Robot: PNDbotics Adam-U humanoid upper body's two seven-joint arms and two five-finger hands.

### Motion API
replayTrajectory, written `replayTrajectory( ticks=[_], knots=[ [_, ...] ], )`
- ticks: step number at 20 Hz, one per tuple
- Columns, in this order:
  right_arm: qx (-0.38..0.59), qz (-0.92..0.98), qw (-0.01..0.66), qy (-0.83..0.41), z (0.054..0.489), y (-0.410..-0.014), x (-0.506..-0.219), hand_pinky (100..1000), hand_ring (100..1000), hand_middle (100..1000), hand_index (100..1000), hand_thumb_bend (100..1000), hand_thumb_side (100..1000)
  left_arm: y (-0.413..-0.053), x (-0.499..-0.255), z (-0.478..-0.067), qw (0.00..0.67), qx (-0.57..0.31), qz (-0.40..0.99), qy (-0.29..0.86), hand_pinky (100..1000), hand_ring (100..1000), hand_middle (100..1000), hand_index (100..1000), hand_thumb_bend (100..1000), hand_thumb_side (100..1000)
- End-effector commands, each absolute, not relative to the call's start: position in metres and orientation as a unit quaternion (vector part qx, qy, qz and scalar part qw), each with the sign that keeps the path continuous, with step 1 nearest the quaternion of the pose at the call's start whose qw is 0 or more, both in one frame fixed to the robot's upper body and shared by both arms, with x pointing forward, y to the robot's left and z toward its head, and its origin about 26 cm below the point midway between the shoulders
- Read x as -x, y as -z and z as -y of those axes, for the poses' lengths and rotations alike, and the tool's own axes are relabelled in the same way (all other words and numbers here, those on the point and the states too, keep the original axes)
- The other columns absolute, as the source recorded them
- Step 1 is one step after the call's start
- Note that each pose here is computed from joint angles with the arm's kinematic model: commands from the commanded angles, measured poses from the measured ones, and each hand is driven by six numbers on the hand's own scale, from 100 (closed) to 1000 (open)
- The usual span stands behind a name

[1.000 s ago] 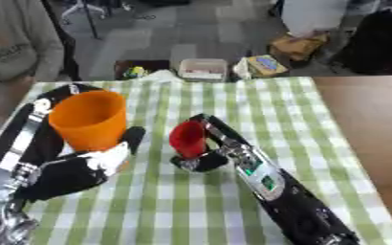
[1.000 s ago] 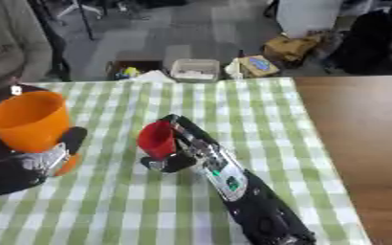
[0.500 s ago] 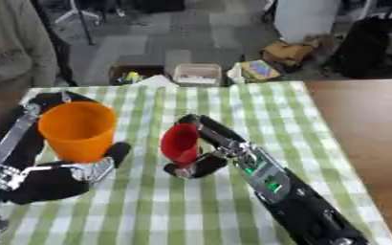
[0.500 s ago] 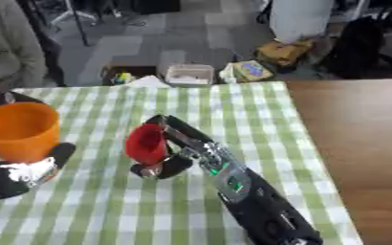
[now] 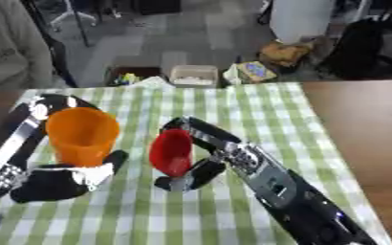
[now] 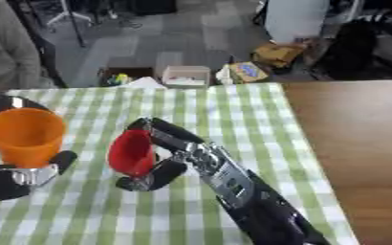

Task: Pour the contents of one cup into another cup.

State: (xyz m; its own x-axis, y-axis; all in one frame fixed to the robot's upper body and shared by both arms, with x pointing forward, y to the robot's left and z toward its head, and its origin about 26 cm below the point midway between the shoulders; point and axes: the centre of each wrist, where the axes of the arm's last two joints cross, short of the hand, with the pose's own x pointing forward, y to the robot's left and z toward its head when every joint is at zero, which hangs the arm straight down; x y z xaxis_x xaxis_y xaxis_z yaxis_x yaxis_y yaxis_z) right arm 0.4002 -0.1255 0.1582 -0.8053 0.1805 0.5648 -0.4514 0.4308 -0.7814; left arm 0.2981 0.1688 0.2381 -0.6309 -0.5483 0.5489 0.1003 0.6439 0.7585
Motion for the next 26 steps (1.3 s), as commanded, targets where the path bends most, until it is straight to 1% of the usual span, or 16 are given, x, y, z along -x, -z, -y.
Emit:
replayTrajectory(
  ticks=[1,9,10,11,21,26],
  knots=[
    [-0.104,0.793,0.275,-0.533,0.119,-0.173,-0.393,171,238,403,429,369,100,-0.253,-0.296,-0.168,0.378,-0.172,0.811,0.412,200,323,189,549,211,100],
    [-0.147,0.778,0.282,-0.542,0.106,-0.170,-0.386,173,239,404,428,371,100,-0.275,-0.295,-0.156,0.312,-0.231,0.803,0.453,190,302,177,544,264,100],
    [-0.151,0.776,0.283,-0.543,0.105,-0.169,-0.385,173,239,403,428,394,100,-0.277,-0.294,-0.154,0.306,-0.236,0.801,0.457,189,301,177,544,266,100],
    [-0.154,0.775,0.284,-0.543,0.104,-0.168,-0.385,174,239,404,428,372,100,-0.278,-0.294,-0.152,0.301,-0.240,0.800,0.460,188,298,175,543,275,100],
    [-0.177,0.764,0.295,-0.546,0.098,-0.161,-0.383,175,239,404,427,374,100,-0.291,-0.291,-0.139,0.244,-0.307,0.777,0.492,180,274,158,532,335,100],
    [-0.182,0.762,0.299,-0.544,0.097,-0.160,-0.383,176,240,404,427,374,100,-0.293,-0.290,-0.135,0.226,-0.325,0.769,0.503,170,262,150,527,352,100]
  ],
)
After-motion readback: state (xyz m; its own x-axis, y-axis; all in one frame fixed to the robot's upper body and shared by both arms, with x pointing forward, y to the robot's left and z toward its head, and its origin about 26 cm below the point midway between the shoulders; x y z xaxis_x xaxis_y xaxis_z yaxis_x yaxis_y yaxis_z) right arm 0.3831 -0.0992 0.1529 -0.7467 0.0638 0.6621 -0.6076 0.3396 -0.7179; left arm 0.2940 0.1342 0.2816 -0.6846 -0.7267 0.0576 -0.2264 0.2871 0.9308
